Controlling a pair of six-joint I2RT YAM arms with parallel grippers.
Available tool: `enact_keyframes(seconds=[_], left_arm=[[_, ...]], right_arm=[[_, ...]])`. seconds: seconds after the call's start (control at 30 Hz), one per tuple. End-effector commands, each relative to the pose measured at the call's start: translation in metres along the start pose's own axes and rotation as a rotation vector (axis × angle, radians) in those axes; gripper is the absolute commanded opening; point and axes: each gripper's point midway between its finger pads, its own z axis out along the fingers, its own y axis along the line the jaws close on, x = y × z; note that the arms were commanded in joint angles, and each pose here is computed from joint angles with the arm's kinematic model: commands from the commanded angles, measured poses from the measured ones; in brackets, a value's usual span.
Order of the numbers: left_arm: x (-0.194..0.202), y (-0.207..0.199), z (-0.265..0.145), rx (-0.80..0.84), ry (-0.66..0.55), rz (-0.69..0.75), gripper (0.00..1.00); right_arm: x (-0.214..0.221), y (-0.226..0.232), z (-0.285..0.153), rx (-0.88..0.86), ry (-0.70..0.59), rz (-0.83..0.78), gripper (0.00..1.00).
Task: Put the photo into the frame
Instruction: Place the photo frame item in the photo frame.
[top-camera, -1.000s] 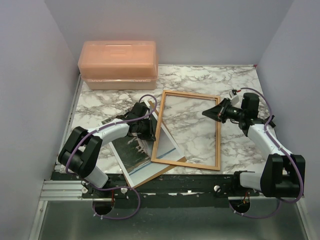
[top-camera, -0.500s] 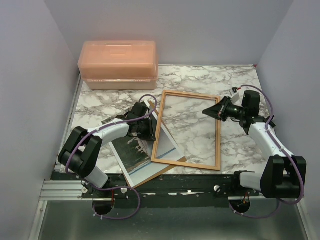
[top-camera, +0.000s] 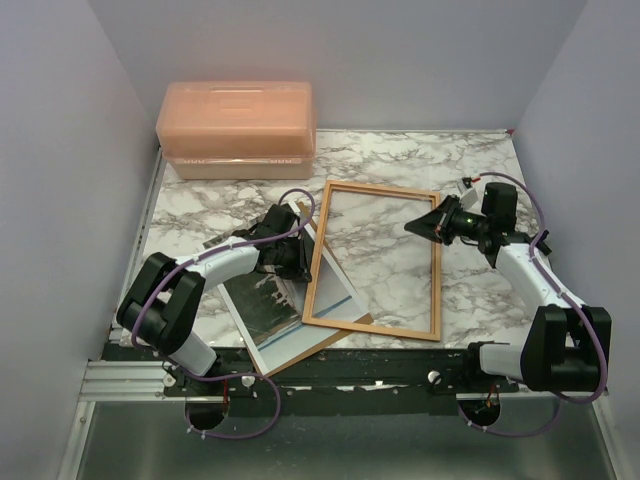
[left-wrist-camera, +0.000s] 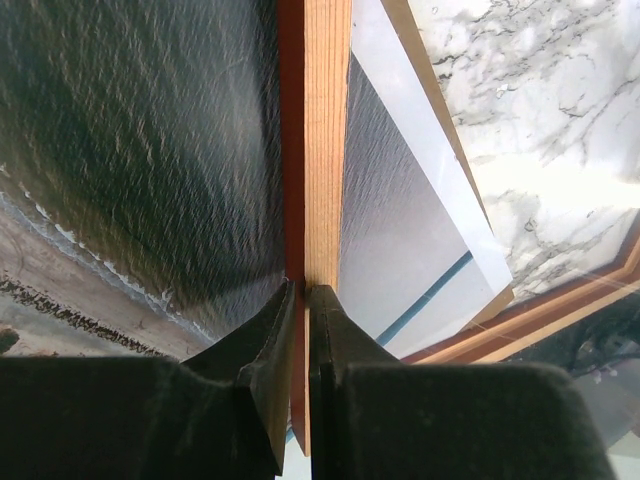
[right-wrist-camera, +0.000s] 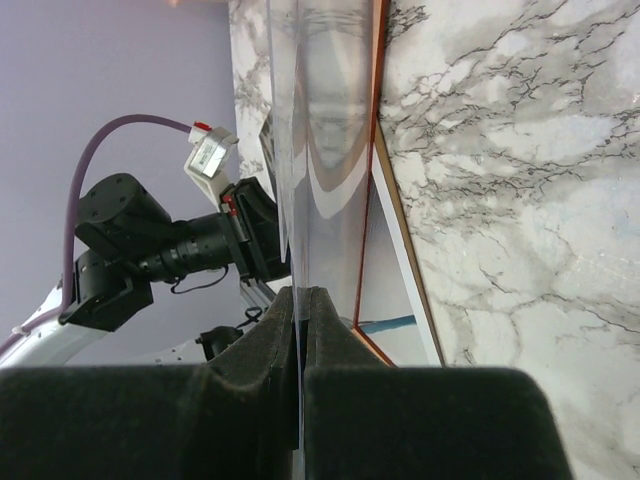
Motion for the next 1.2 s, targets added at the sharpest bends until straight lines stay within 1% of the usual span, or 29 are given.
enact_keyframes(seconds=[0.0,0.33,0.8,1.17], left_arm=[[0.021,0.032,0.013,-0.125,0.061,0.017,0.12],[0.021,0.032,0.014,-0.125,0.062,0.016,0.11],[0.023,0.033,0.015,-0.126,0.065,0.015,0.11],[0.023,0.033,0.014,-0.125,0.064,0.016,0.11]], right_arm=[[0.003,-0.003,0.002,-0.003,0.007,-0.004,0.01],[0.007,0.004,0.005,-0.096,0.015,0.029,0.01],[0.008,0.011,0.005,-0.150,0.020,0.029,0.01],[0.010,0.013,0.004,-0.159,0.024,0.024,0.01]])
